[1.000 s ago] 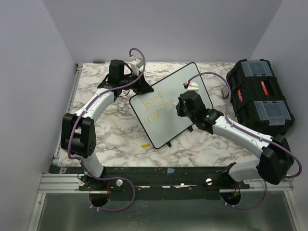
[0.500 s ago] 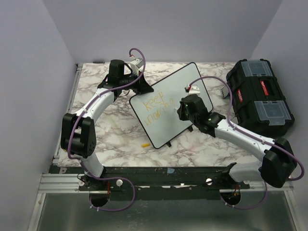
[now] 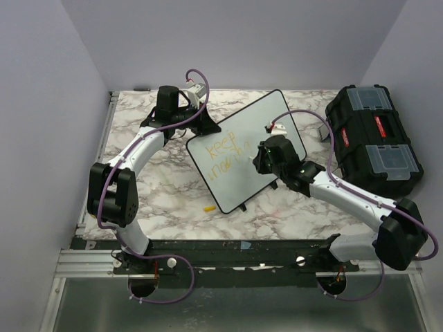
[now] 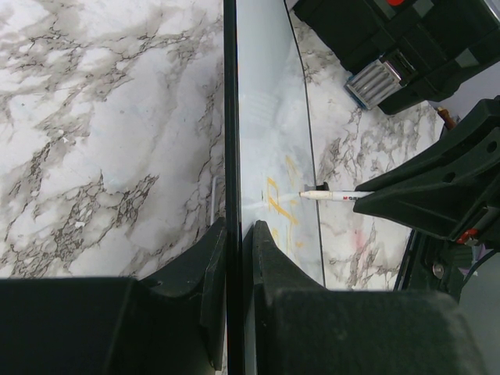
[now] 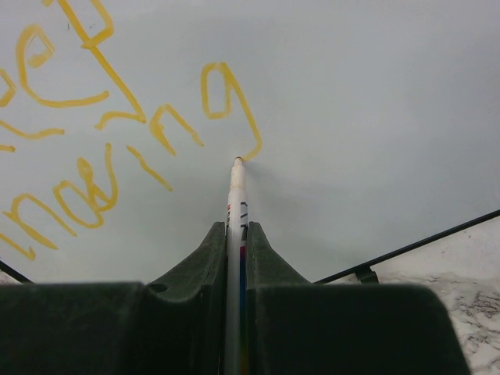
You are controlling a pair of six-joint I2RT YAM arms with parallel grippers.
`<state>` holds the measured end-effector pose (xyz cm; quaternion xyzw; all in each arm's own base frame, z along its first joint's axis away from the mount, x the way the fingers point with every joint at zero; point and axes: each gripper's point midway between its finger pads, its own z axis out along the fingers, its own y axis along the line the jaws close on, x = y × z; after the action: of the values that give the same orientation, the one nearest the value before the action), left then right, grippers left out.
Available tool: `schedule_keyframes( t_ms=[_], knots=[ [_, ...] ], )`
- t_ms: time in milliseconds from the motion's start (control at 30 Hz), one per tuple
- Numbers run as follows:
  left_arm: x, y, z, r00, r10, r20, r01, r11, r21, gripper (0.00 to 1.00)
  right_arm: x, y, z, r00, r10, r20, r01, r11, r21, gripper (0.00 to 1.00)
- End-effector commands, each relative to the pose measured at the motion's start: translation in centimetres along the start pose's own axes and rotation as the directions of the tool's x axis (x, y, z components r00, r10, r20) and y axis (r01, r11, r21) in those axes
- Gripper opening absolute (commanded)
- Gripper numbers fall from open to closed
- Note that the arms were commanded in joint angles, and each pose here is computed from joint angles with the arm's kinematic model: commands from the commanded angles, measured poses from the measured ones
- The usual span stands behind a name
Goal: Write a sentence on the whiteboard
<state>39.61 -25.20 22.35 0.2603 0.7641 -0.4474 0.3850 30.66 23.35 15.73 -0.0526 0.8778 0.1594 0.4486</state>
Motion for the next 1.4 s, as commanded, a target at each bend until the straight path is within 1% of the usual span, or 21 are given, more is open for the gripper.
schedule_keyframes(
  t_ms=[0,267,533,767,933,1067,1200,1267,1367],
  knots=[
    [2.8,-1.6,0.9,0.995,0.058,-0.077,-0.052,0.995,0.086,0.00,-0.9,1.4,-0.1,1.000,0.009,-0.004,-0.009,0.999,-0.052,0.01],
    [2.8,-1.7,0.9,0.995,0.058,-0.077,-0.051,0.995,0.087,0.00,-3.8,1.4,-1.8,0.996,0.006,0.091,-0.001,0.999,-0.052,0.01],
    [2.9,-1.6,0.9,0.995,0.057,-0.078,-0.050,0.995,0.086,0.00,-5.4,0.8,-4.3,0.986,0.022,0.166,-0.013,0.998,-0.055,0.01],
    [2.9,-1.7,0.9,0.995,0.057,-0.076,-0.050,0.995,0.089,0.00,-4.9,-0.4,-5.2,0.986,0.009,0.167,-0.006,1.000,-0.018,0.01],
    [2.9,-1.5,1.0,0.996,0.052,-0.078,-0.046,0.995,0.085,0.00,-4.2,-1.1,-5.1,0.987,-0.002,0.161,0.001,1.000,0.006,0.01],
    [3.1,-1.3,1.1,0.996,0.051,-0.080,-0.044,0.996,0.080,0.00,-3.1,-0.6,-4.4,0.993,-0.005,0.122,0.008,1.000,-0.024,0.01],
    [3.0,-1.3,1.1,0.996,0.050,-0.079,-0.044,0.996,0.077,0.00,-2.7,0.0,-4.4,0.994,-0.008,0.111,0.015,0.998,-0.063,0.01],
    [3.0,-1.2,1.2,0.996,0.049,-0.080,-0.042,0.996,0.076,0.00,-2.7,0.5,-4.7,0.993,-0.030,0.110,0.041,0.995,-0.093,0.01],
    [3.1,-1.1,1.2,0.996,0.047,-0.081,-0.040,0.996,0.075,0.00,-2.0,1.3,-5.0,0.994,-0.078,0.072,0.088,0.985,-0.147,0.01]
  ],
)
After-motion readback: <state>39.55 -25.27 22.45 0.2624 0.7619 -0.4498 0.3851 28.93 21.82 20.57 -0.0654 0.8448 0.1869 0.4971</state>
